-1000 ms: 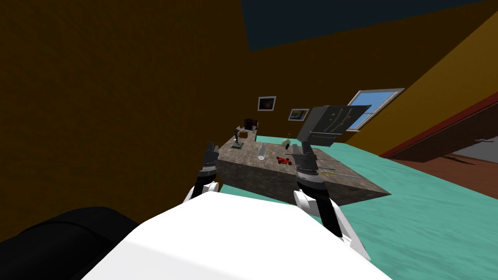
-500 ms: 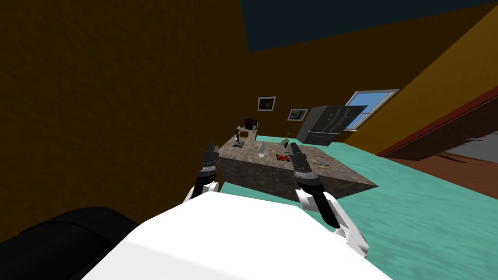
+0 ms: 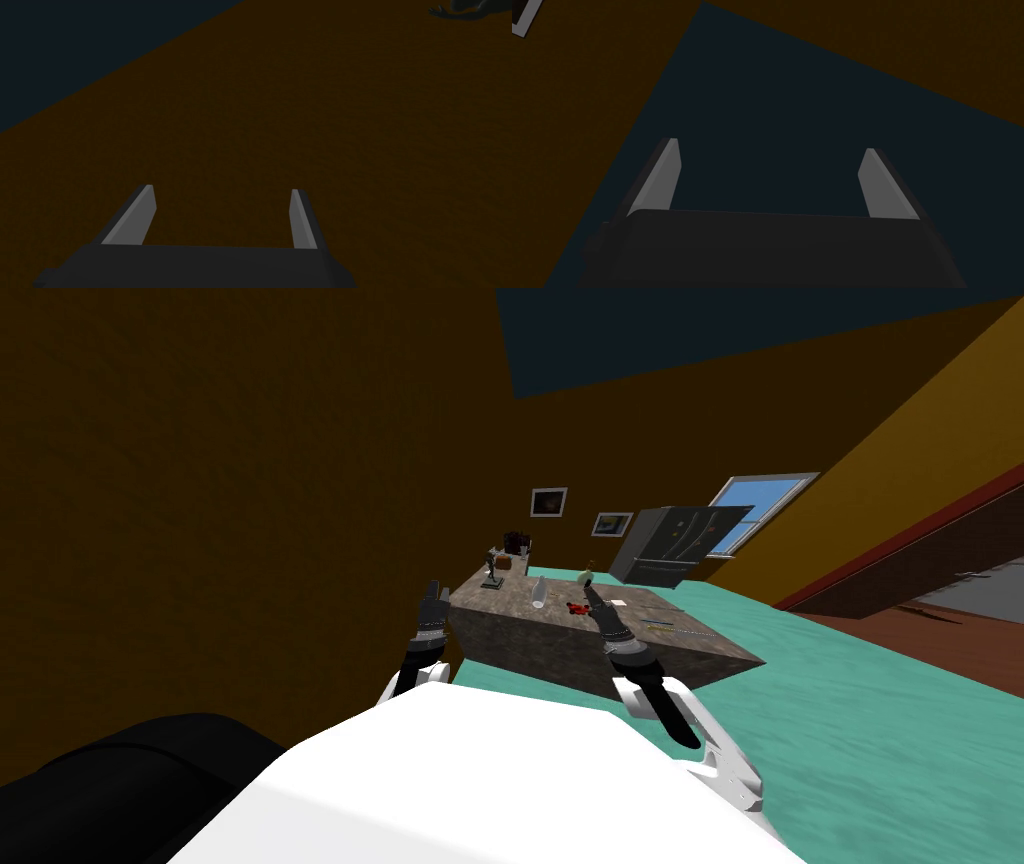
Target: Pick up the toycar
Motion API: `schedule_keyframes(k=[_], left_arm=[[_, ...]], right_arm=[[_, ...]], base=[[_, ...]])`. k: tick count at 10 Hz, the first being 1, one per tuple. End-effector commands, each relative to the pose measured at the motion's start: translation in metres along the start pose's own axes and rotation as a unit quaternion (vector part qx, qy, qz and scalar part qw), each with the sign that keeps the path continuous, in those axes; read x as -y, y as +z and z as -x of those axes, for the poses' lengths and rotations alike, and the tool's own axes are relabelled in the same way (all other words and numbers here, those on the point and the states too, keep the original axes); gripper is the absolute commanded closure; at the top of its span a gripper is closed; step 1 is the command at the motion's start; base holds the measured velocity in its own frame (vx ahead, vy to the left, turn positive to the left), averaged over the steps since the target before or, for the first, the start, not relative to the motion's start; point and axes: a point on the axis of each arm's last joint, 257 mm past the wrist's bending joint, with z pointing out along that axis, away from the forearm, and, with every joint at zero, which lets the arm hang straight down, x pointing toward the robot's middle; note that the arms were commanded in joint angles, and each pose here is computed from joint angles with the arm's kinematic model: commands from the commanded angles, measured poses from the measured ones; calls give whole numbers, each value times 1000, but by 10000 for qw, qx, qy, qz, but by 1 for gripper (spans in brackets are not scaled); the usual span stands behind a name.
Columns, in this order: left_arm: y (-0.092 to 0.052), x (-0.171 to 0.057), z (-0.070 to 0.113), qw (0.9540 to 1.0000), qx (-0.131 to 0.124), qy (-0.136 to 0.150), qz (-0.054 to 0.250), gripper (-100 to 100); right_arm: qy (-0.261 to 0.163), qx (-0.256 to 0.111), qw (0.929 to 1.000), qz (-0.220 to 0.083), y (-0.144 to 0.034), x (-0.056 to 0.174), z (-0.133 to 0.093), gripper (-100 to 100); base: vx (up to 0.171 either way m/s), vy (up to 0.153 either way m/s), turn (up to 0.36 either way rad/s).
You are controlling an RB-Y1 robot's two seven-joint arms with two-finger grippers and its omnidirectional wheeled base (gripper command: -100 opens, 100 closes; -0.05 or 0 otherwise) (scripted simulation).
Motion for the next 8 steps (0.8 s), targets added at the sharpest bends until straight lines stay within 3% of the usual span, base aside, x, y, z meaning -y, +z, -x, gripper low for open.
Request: schedule_keyframes(k=[1,4,6,7,8], left_arm=[[0,0,0,10000,0,0,0,0],[0,0,0,10000,0,0,0,0],[0,0,0,10000,0,0,0,0],[0,0,0,10000,0,0,0,0],[0,0,0,10000,0,0,0,0]], right_arm=[[-296,-320,9990,-31,-1,13,-10,-100],[-618,-706,9956,-40,-5,26,-21,-100],[-918,-1042,9903,-74,-11,40,-29,-100],[-1181,-1320,9841,-138,-18,56,-37,-100],[-1221,-1384,9828,-117,-18,56,-37,-100]], base=[[-89,10,32],[-67,19,24],[-76,18,39],[-71,22,71],[-52,15,25]])
